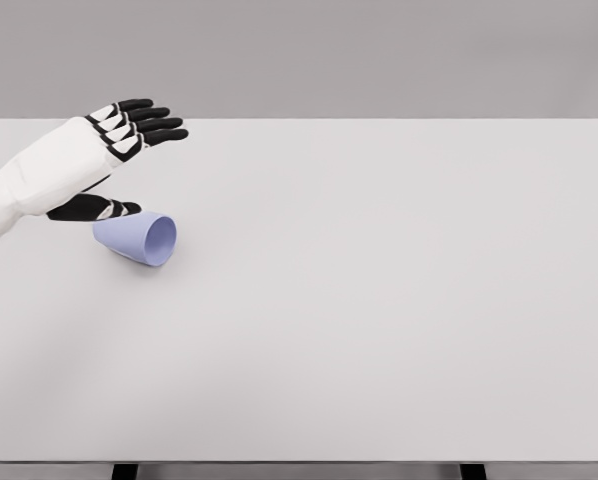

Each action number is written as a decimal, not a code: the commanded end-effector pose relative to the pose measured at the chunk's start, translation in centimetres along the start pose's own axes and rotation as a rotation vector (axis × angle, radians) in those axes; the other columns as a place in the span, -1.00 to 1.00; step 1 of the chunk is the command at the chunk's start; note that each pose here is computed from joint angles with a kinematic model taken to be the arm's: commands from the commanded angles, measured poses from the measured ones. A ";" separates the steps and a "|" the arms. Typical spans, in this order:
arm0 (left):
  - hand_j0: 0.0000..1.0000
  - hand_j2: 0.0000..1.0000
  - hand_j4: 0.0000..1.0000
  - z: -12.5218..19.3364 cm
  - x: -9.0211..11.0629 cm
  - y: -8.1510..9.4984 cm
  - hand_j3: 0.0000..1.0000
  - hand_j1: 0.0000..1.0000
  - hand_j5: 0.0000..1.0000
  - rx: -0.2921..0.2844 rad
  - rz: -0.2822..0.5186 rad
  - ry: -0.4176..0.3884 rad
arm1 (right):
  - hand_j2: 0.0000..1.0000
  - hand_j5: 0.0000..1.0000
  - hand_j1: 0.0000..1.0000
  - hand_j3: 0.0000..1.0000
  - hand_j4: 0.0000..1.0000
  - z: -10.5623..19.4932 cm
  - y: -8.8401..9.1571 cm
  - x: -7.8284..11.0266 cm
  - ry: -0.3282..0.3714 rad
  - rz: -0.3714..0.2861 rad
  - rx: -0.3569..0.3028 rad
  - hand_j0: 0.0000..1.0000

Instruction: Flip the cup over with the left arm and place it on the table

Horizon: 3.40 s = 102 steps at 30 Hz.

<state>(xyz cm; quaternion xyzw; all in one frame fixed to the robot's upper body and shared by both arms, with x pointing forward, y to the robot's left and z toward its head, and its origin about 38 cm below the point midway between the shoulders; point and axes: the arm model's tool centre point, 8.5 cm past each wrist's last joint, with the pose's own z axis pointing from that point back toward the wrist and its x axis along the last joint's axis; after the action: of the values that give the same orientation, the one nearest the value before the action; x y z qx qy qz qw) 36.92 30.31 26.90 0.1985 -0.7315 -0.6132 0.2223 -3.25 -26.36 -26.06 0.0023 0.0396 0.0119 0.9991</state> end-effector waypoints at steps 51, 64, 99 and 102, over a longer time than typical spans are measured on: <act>1.00 1.00 1.00 3.4 -1.9 -4.4 1.00 1.00 1.00 -0.405 0.287 0.282 | 1.00 1.00 1.00 1.00 1.00 0.0 0.0 -0.1 0.003 -0.002 0.000 1.00; 1.00 1.00 1.00 1.9 -3.5 -5.6 1.00 1.00 1.00 -0.395 0.313 0.304 | 1.00 1.00 1.00 1.00 1.00 0.0 0.0 -0.1 0.003 -0.002 0.000 1.00; 1.00 1.00 1.00 0.8 -5.9 -9.5 1.00 1.00 1.00 -0.416 0.343 0.390 | 1.00 1.00 1.00 1.00 1.00 0.0 0.0 -0.1 0.003 -0.002 0.000 1.00; 1.00 1.00 1.00 0.7 -6.1 -10.1 1.00 1.00 1.00 -0.423 0.342 0.398 | 1.00 1.00 1.00 1.00 1.00 0.0 0.0 -0.1 0.003 -0.002 0.000 1.00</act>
<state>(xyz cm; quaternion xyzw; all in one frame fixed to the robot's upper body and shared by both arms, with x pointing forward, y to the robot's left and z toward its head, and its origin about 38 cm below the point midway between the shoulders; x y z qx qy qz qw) 41.61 32.67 16.73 0.1393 -0.5543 -0.6553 0.4939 -3.38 -26.35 -26.05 0.0024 0.0409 0.0108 0.9991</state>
